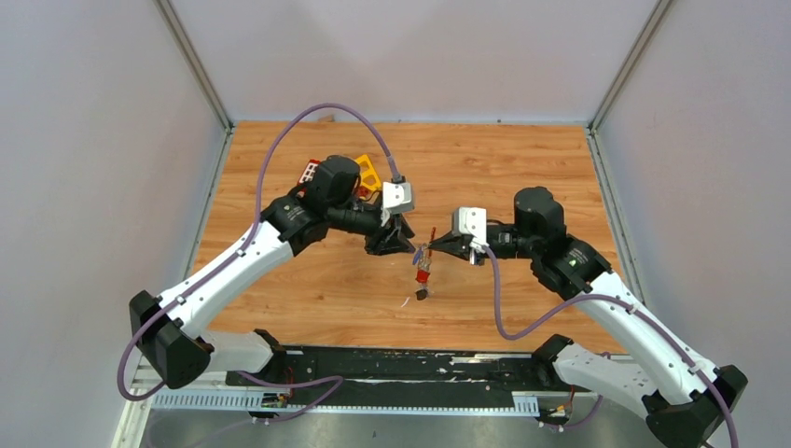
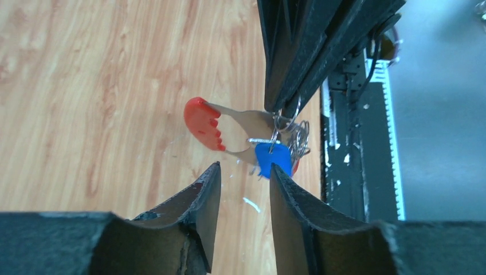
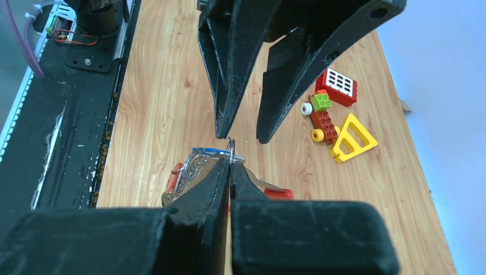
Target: Put the keys on the keyring
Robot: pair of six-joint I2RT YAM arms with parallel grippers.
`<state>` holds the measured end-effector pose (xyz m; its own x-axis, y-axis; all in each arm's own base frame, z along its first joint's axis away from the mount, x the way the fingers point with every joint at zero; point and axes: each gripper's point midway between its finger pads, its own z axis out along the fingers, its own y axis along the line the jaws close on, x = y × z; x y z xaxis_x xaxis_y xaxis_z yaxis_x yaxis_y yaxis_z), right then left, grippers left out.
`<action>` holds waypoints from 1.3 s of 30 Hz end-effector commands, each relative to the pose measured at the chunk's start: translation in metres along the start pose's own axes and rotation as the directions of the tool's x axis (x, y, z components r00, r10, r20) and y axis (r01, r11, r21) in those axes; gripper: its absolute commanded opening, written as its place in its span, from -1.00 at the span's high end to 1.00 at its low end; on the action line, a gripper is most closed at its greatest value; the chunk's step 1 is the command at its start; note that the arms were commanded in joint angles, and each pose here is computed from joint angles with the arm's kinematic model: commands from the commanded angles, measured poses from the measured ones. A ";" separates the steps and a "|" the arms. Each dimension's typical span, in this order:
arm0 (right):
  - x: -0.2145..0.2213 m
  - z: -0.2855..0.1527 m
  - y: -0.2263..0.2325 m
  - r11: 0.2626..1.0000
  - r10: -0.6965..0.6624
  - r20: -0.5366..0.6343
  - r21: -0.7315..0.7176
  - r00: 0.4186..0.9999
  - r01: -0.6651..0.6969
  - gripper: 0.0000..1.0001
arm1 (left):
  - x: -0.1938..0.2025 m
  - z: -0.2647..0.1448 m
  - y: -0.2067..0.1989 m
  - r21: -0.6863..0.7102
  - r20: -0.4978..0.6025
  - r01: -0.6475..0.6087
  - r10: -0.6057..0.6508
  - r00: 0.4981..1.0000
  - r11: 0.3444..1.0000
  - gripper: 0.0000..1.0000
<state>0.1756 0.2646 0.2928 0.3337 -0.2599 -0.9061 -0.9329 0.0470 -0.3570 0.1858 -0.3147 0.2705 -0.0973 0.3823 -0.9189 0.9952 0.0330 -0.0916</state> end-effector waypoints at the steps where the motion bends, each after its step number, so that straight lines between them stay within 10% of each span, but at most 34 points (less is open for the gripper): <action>1: -0.018 0.001 -0.002 1.000 0.000 0.081 -0.024 0.997 0.002 1.00 | -0.023 -0.024 0.004 -0.075 0.020 -0.237 0.239 0.971 0.969 0.04; 10: -0.020 0.005 0.001 0.991 0.094 0.112 -0.107 0.989 -0.082 1.00 | -0.036 -0.033 -0.002 -0.098 0.078 -0.475 0.482 0.872 0.875 -0.25; 39: -0.017 0.014 0.004 0.965 0.194 0.127 -0.202 0.973 -0.166 1.00 | -0.016 -0.005 -0.022 0.019 0.175 -0.431 0.421 0.890 0.902 0.10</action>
<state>0.1684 0.2802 0.2803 0.0939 -0.1832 -0.9786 -0.9930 -0.0882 -0.0787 0.1708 -0.3109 0.2831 0.3346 0.2362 -0.9123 0.9414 -0.1270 0.3124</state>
